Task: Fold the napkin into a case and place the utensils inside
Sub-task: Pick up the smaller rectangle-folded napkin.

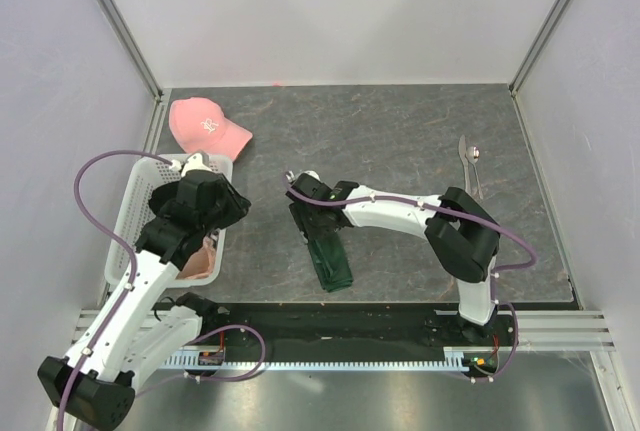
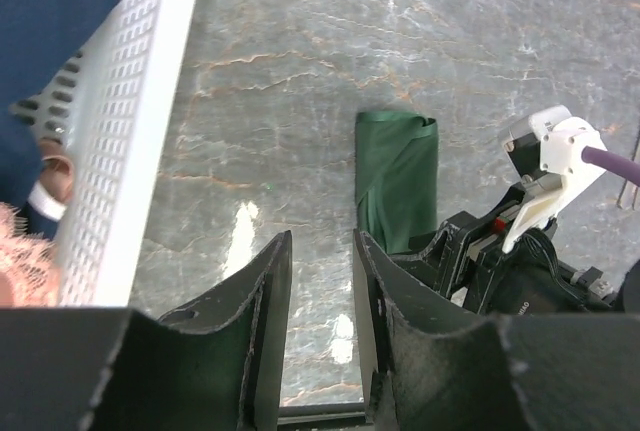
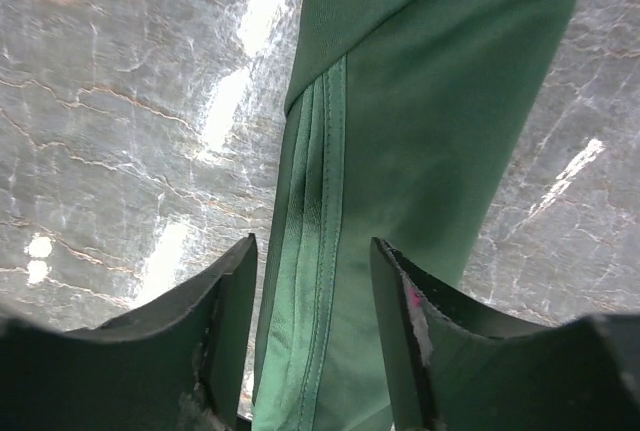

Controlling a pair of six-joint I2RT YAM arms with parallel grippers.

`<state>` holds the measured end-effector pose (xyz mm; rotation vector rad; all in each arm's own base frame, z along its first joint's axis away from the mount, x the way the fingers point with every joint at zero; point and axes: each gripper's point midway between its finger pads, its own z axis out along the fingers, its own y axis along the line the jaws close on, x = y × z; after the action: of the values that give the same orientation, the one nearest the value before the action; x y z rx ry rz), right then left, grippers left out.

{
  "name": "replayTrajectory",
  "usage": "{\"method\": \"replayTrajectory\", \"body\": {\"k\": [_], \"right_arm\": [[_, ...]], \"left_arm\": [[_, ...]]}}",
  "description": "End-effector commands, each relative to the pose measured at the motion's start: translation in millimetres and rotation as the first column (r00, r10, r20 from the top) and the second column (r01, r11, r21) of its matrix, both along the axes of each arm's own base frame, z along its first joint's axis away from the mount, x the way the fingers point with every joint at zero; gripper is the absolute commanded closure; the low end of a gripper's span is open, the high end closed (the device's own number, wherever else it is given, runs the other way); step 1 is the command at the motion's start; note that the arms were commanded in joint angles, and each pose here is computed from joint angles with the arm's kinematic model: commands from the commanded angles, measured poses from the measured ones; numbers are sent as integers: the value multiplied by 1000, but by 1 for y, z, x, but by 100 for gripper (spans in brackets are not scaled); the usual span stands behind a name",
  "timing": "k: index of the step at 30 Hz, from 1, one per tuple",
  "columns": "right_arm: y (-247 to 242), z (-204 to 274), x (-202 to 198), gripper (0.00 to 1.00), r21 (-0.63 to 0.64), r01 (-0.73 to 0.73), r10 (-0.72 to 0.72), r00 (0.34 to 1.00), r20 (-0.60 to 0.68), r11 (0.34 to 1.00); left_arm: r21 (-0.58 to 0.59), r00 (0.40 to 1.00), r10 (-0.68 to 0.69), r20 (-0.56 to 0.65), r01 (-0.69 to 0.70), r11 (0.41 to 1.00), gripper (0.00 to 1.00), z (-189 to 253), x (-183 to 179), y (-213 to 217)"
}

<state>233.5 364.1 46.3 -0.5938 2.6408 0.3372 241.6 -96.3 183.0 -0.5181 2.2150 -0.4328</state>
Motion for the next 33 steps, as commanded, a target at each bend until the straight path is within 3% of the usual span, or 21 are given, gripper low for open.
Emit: {"method": "replayTrajectory", "body": {"k": [1,18,21,27,33], "right_arm": [[7,4,2,45,-5,24,-24,999,25,1000],[6,-31,-8,50,-110,52,-48,998,42,993],[-2,-40,-9,61,-174,77,-66,995,70,982],[-22,-54,-7,67,-292,156,-113,981,159,943],[-13,-40,-8,82,-255,152,-110,978,175,955]], "left_arm": [[12,998,55,-1,-55,998,62,-1,-5,11],[8,997,81,6,-82,997,62,-3,-12,18],[4,996,94,10,-94,996,62,-3,-15,20],[-5,988,150,46,-150,989,61,4,-21,31],[6,988,144,56,-144,989,61,8,-21,32]]}}
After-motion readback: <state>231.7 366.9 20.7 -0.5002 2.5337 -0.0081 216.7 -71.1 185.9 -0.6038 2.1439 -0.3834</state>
